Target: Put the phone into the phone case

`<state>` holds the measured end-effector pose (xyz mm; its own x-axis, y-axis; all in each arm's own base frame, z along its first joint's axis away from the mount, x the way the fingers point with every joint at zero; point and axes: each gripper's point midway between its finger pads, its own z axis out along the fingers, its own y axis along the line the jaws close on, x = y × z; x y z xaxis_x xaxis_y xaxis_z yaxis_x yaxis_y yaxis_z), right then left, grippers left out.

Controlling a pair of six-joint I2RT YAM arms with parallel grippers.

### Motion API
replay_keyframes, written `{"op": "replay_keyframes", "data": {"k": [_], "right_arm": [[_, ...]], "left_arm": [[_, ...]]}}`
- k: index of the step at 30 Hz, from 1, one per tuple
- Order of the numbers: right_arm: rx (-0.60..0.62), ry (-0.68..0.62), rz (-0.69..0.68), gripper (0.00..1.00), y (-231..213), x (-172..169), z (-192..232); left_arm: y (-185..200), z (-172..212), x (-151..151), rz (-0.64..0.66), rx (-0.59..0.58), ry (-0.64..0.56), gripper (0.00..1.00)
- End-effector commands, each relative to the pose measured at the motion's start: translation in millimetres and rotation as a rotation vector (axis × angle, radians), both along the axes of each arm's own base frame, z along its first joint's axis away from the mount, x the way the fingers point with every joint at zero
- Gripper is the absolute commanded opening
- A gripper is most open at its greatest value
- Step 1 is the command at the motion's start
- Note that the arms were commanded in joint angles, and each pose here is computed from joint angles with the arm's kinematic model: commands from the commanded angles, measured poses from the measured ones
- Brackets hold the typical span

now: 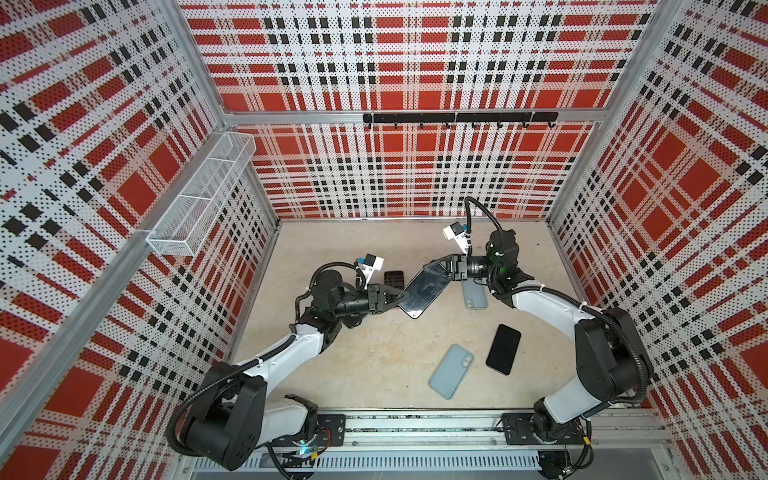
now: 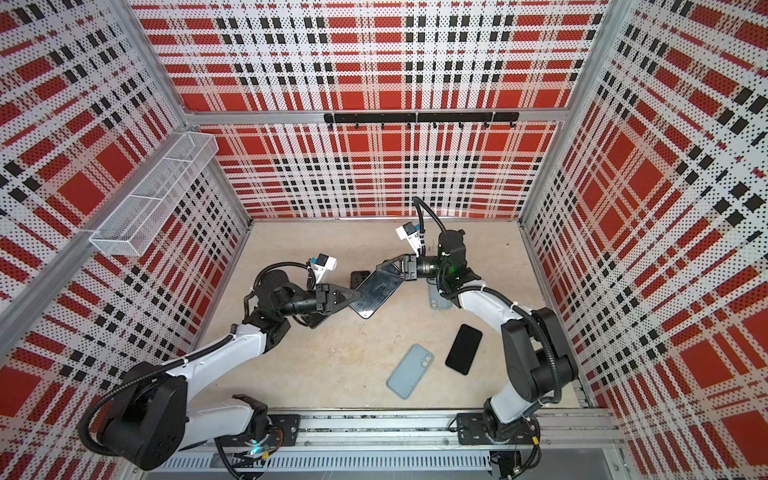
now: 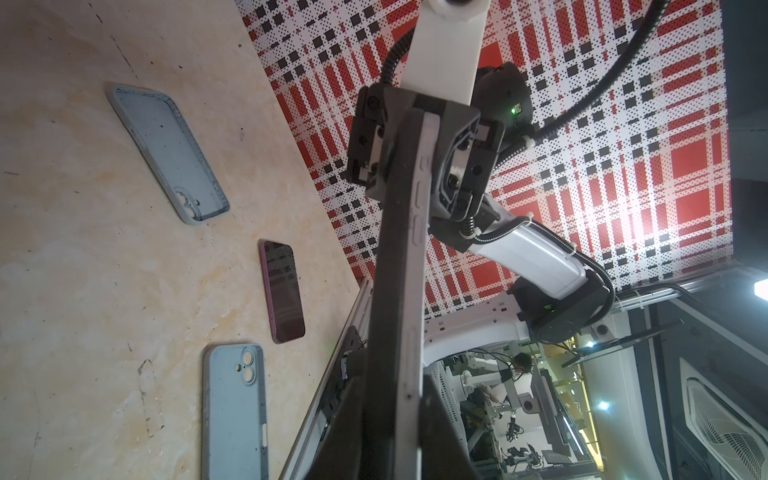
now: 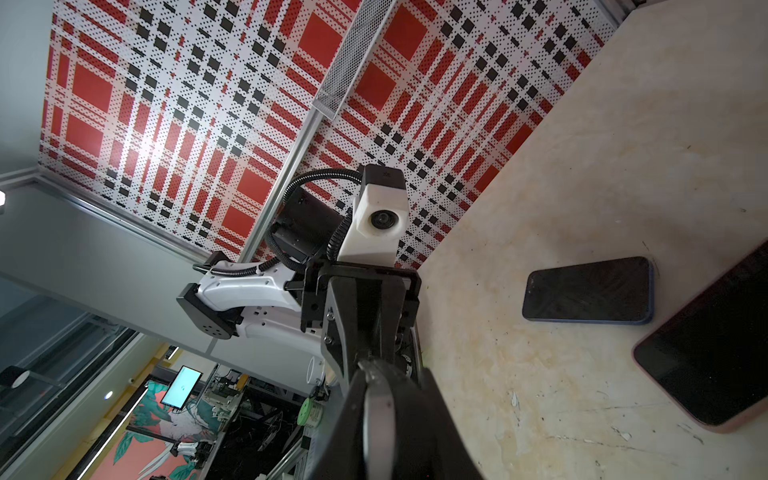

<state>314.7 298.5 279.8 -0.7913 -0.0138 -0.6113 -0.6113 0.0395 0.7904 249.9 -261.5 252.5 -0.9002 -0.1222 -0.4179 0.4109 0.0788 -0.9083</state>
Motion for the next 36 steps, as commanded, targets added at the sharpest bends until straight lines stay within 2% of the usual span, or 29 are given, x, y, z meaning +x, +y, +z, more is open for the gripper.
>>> {"op": "replay_keyframes", "data": {"k": [1, 6, 10, 18, 21, 26, 29, 36], "right_arm": [[-0.042, -0.136, -0.072, 0.00, 0.0, 10.6, -3.2], [-0.076, -0.143, -0.055, 0.00, 5.9, 6.0, -7.6], [-0.115, -0.165, -0.018, 0.00, 17.1, -0.4, -10.8], [-0.115, -0.167, -0.011, 0.00, 20.8, 0.9, -11.5], [-0.122, -0.172, -0.033, 0.00, 20.4, 4.7, -11.8], [-0.127, -0.184, -0.111, 0.18, 16.3, 17.9, -3.9], [-0.120, -0.191, -0.182, 0.35, 9.6, 27.2, 6.2], [-0.122, -0.227, -0.385, 0.58, -14.7, 34.9, 24.8]], "left_arm": [[-9.3, 26.1, -14.6, -0.073, -0.065, -0.035, 0.14], [-17.1, 31.7, -15.1, -0.090, -0.071, -0.046, 0.31], [-29.3, 35.9, -15.5, -0.126, -0.073, -0.051, 0.32], [-45.1, 41.5, -13.2, -0.153, -0.090, -0.062, 0.03], [-50.0, 39.8, -13.6, -0.155, -0.091, -0.056, 0.00], [-53.2, 32.6, -10.4, -0.118, -0.094, -0.036, 0.00], [-51.5, 33.0, -3.0, -0.062, -0.120, -0.032, 0.00], [-46.7, 51.8, 24.4, 0.088, -0.217, -0.065, 0.00]]}}
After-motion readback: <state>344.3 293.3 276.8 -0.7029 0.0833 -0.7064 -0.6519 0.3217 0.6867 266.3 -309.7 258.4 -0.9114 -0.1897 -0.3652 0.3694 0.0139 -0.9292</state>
